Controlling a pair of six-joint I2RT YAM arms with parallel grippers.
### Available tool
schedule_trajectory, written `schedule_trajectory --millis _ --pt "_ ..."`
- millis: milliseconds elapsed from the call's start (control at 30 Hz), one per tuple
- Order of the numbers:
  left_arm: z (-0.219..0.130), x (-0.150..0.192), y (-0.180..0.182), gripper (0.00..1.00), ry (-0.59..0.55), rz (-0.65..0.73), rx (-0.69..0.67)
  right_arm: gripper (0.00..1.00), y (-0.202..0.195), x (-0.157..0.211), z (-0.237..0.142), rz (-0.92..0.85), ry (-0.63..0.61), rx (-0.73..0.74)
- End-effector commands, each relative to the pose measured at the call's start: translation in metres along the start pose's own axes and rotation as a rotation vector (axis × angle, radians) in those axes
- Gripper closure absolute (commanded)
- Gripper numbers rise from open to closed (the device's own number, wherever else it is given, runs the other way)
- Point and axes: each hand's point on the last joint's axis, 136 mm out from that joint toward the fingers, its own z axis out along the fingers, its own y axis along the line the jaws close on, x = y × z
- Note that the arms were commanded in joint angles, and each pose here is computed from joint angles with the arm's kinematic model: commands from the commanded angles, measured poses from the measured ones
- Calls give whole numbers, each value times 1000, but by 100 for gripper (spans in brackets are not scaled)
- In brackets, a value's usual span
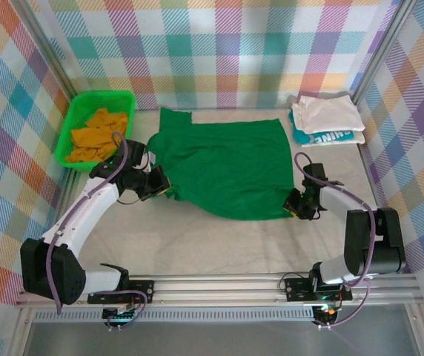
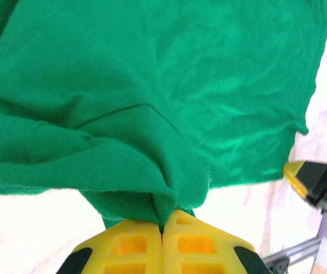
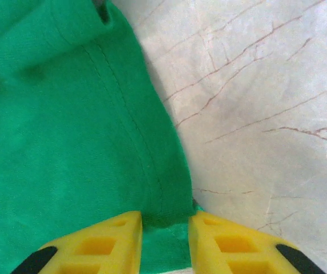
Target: Fold and stack the t-shirts
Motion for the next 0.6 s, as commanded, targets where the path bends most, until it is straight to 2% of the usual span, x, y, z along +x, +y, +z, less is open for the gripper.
schedule_trajectory --millis 0,133,233,300,433,500,567 --pt "-7 43 18 100 199 -10 -63 70 0 0 -3 -21 19 1" --pt "-3 79 17 100 353 -23 21 69 0 1 -2 -34 35 0" --pt "-6 92 14 100 413 19 66 68 1 1 1 -40 41 -5" --pt "-11 88 4 100 403 46 107 67 2 0 1 -43 40 -8" --pt "-23 64 -29 100 294 55 255 65 3 -1 -2 -50 32 -12" --pt "-23 62 -25 99 297 57 226 65 4 -2 -4 -52 27 -15" --pt "-18 73 -13 100 369 46 177 64 4 -3 -7 -53 14 -12"
